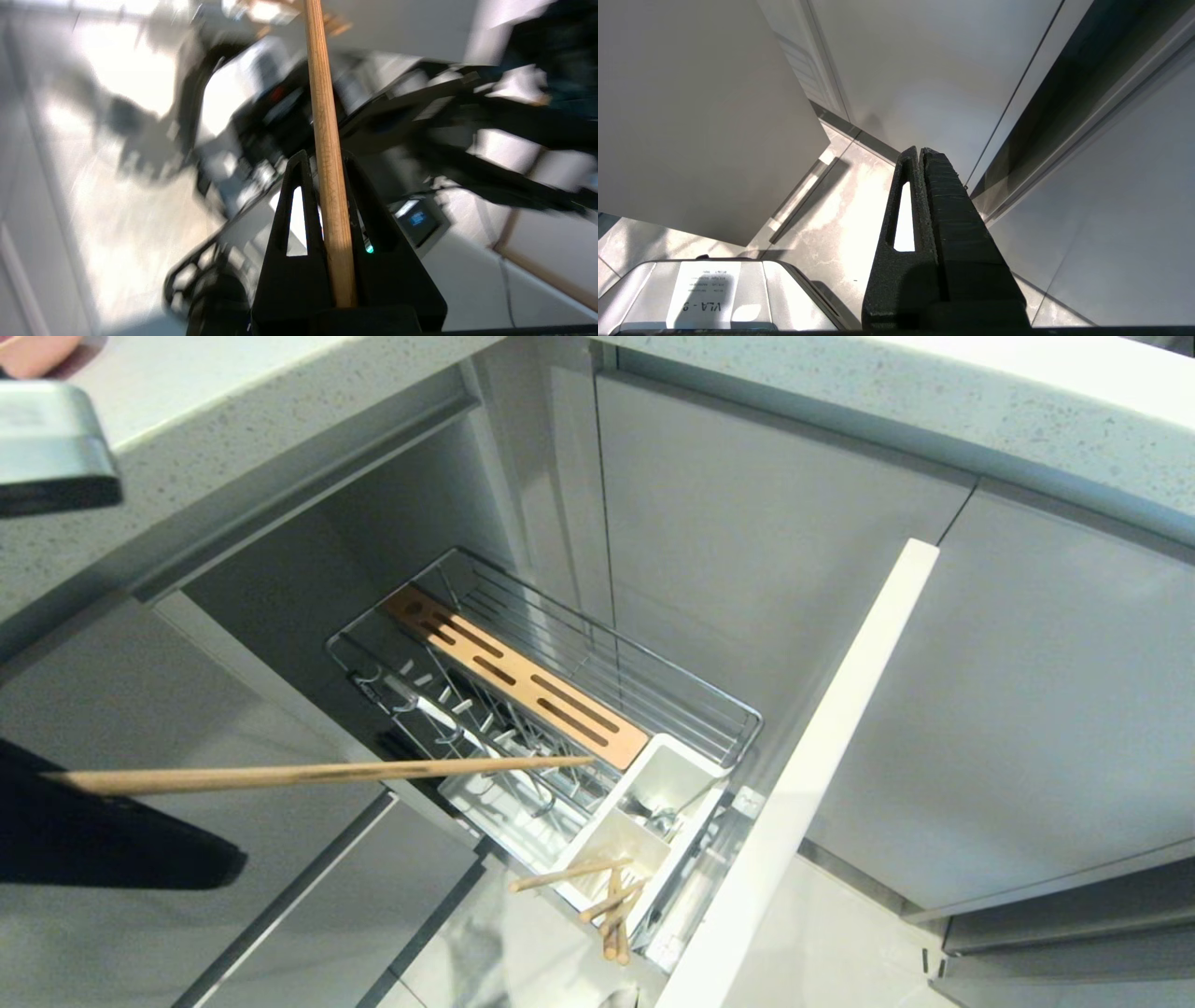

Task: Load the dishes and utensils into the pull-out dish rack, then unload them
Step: Take the chopsticks out of the cupboard

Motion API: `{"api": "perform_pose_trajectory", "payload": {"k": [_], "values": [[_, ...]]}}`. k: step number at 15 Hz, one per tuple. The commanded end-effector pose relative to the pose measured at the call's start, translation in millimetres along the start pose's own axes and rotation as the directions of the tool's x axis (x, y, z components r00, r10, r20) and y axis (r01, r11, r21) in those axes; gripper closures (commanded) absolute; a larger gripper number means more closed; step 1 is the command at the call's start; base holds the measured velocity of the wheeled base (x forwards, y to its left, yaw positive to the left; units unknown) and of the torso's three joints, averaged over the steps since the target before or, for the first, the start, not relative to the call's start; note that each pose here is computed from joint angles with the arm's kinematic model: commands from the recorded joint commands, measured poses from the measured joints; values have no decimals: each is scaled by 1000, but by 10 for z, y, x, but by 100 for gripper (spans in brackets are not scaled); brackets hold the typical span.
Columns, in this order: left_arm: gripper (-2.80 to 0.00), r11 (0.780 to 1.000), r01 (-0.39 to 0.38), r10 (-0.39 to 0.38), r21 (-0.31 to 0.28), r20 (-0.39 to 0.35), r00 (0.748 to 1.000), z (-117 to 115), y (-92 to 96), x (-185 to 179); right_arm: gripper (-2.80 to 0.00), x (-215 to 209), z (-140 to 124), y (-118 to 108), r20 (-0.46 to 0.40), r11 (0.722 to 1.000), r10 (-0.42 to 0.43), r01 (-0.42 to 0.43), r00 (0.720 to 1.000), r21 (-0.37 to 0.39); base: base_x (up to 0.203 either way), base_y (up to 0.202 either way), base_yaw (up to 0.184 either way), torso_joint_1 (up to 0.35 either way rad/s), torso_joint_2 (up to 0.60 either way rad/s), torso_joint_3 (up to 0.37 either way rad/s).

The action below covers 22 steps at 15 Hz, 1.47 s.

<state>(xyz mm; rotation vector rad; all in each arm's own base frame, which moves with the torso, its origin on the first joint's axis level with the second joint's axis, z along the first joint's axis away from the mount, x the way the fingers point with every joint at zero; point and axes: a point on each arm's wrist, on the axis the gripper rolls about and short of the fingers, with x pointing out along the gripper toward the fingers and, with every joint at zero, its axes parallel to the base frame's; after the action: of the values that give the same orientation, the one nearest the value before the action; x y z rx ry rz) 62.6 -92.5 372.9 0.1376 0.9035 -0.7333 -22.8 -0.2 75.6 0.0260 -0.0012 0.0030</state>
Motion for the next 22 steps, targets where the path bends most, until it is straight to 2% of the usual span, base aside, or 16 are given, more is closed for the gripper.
{"api": "perform_pose_trajectory", "payload": {"k": [1,2,4,6,8,10,11,12,13,14,16,18,19,20,21,22], "values": [[0,997,73,-74,12,146,986,-184,77,-358,0,1,-4,0,-1,1000,0,0,1000,0,0,0,0,0,0,0],[0,994,108,-111,26,257,960,-209,98,-506,0,1,-4,0,-1,1000,0,0,1000,0,0,0,0,0,0,0],[0,994,105,-107,28,446,889,-221,144,-731,0,1,-4,0,-1,1000,1,-1,1000,0,0,0,0,0,0,0],[0,997,73,-64,8,580,812,-230,176,-901,0,0,-1,0,0,1000,0,0,1000,0,0,0,0,0,0,0],[0,999,31,-14,-12,697,717,-274,172,-1082,0,0,-2,0,0,1000,0,0,1000,0,0,0,0,0,0,0],[0,994,-63,105,-84,787,608,-318,136,-1230,0,1,-4,0,-1,1000,1,-1,1000,0,0,0,0,0,0,0],[0,983,-117,182,-140,813,553,-334,111,-1282,0,1,-4,0,-1,1000,0,0,1000,0,0,0,0,0,0,0],[0,960,-177,277,-218,830,485,-347,76,-1329,0,1,-3,0,-1,1000,0,0,1000,0,0,0,0,0,0,0],[0,928,-224,367,-298,833,413,-356,36,-1366,0,1,-4,0,-1,1000,0,0,1000,0,0,0,0,0,0,0],[0,883,-264,461,-387,820,339,-360,-6,-1388,0,1,-4,0,-1,1000,0,0,1000,0,0,0,0,0,0,0],[0,753,-309,645,-581,745,170,-349,-88,-1395,0,1,-4,0,-1,1000,0,0,1000,0,0,0,0,0,0,0],[0,619,-279,770,-734,638,31,-330,-121,-1362,0,1,-4,0,-1,1000,1,-1,1000,0,0,0,0,0,0,0],[0,564,-229,812,-793,584,-22,-326,-116,-1338,0,1,-4,0,-1,1000,0,0,1000,0,0,0,0,0,0,0],[0,520,-183,842,-834,537,-55,-324,-89,-1313,0,1,-4,0,-1,1000,0,0,1000,0,0,0,0,0,0,0],[0,471,-143,873,-871,483,-70,-326,-14,-1276,0,1,-4,0,-1,1000,0,0,1000,0,0,0,0,0,0,0],[0,429,-108,897,-897,437,-63,-320,109,-1251,0,1,-4,0,-1,1000,0,0,1000,0,0,0,0,0,0,0]]}}
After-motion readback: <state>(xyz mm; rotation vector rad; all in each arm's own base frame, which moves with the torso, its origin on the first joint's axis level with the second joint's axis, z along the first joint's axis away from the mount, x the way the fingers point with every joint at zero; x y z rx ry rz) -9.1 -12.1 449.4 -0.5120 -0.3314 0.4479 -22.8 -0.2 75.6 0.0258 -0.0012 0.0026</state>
